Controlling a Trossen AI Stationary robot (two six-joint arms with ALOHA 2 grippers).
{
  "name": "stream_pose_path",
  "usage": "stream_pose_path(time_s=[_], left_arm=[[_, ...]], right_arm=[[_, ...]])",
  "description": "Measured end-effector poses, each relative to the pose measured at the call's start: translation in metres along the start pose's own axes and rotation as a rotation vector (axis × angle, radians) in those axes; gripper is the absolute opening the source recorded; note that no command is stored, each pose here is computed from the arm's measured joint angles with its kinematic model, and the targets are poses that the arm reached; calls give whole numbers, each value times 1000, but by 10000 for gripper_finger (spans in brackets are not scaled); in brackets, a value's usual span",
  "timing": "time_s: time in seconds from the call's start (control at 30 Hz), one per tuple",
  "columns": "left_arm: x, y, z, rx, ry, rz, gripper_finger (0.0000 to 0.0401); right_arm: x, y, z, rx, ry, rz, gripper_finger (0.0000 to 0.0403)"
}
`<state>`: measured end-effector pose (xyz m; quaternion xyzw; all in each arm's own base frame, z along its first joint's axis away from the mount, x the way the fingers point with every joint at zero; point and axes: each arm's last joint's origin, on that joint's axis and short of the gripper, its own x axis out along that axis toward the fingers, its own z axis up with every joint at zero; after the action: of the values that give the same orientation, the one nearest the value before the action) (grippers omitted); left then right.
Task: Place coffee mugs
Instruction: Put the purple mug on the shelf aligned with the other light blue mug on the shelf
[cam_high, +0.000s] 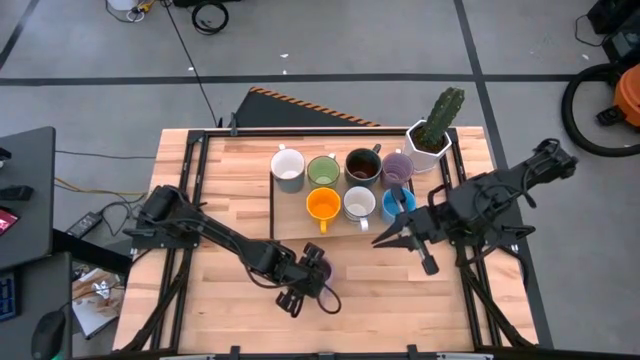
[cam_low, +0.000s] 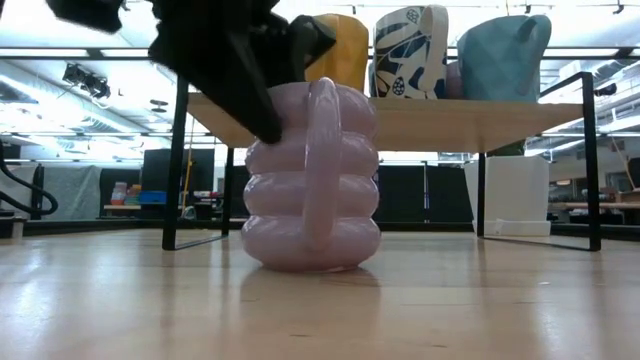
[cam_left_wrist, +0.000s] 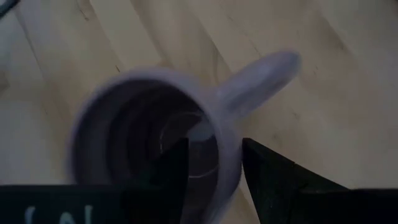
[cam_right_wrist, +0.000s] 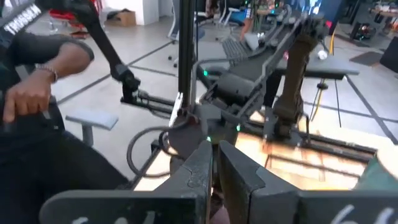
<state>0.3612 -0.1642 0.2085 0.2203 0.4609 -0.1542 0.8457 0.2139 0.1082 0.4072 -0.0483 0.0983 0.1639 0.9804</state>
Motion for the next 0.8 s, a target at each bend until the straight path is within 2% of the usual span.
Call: stream_pose_path(time_s=[0.17,0.4,0.67,0.8], left_arm=[[11,-2,-4,9,45,11,155],[12,-4,-5,67,61,3,146],[9,-7,-8,142,85,-27,82],[0,-7,-8,181,75,-83,42]], right_arm=[[-2,0,-18,11,-8,3,34],[1,2,-22,54,1,7,34],[0,8,-21,58,0,26,34],[-1,11,-21,59,-8,22,34]])
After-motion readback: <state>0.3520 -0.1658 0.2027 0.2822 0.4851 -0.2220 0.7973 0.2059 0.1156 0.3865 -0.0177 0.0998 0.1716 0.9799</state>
